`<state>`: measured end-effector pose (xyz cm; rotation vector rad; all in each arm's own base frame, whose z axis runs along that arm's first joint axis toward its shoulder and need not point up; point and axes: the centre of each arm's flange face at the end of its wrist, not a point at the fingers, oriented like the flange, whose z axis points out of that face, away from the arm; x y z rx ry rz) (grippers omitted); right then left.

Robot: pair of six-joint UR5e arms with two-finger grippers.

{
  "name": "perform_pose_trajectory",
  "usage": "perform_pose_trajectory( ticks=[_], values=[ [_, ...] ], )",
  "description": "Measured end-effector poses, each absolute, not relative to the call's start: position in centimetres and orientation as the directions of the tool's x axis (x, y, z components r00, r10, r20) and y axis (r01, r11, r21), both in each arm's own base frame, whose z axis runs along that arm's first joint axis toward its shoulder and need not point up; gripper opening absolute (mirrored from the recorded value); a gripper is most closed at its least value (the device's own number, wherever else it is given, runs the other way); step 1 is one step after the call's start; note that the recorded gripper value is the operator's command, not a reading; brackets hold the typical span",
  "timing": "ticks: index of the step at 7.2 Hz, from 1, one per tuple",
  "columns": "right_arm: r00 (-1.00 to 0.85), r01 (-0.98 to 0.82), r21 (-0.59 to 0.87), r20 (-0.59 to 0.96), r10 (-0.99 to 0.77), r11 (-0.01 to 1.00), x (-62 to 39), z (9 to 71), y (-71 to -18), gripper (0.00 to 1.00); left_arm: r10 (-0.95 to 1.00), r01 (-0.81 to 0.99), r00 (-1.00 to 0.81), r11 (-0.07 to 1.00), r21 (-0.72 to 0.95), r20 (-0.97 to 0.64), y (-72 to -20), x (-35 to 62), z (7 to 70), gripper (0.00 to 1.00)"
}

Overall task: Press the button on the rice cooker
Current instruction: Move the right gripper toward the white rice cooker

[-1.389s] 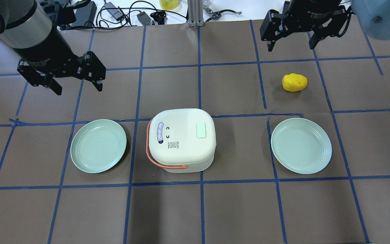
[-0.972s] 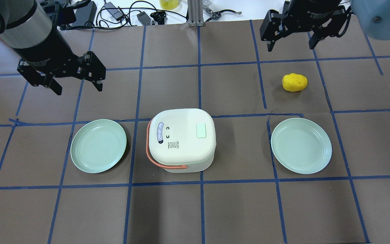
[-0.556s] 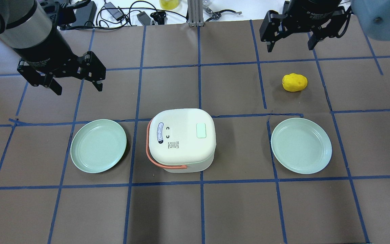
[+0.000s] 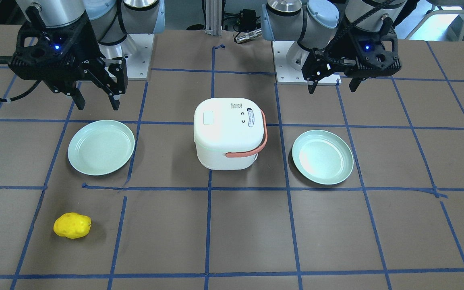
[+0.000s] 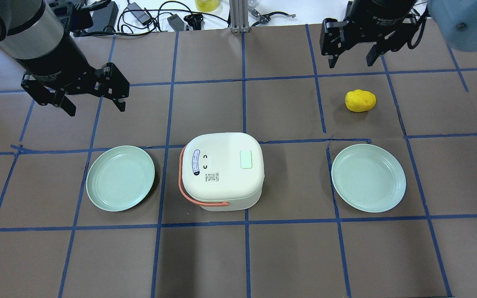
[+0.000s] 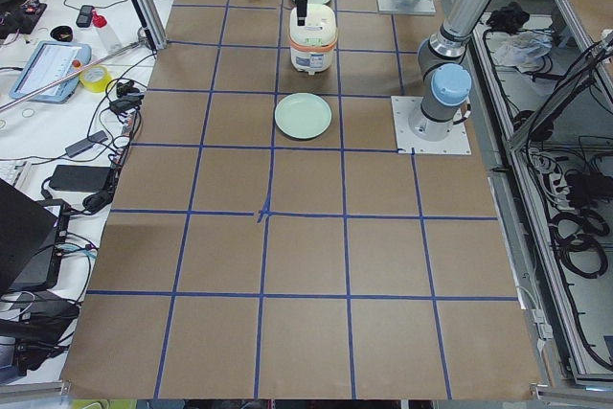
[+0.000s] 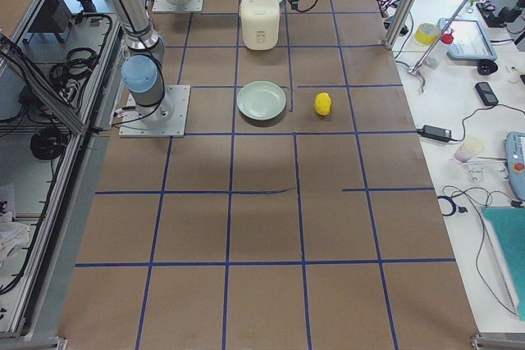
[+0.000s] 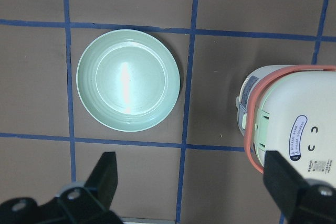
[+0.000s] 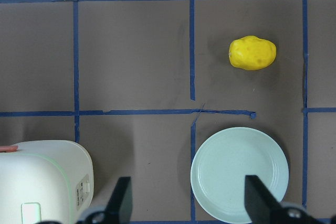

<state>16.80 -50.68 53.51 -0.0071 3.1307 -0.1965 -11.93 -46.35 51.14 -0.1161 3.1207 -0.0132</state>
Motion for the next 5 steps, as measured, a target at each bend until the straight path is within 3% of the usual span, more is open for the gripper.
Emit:
perform_pose_trajectory(
  ticks=[2,5],
  values=[
    [-1.000,-0.006,-0.093,-0.015,-0.007,0.996,17.0,53.4,-50.3,0.00,-0.074,-0.074,-0.997,0.997,-0.009,-0.018,-46.4,-11.9,51.1,1.00],
    [-0.999,-0.017,-0.060,-0.041,-0.019,0.998,19.6,52.8,-49.4,0.00,-0.075,-0.075,-0.997,0.997,-0.009,-0.018,-46.4,-11.9,51.1,1.00]
  ],
)
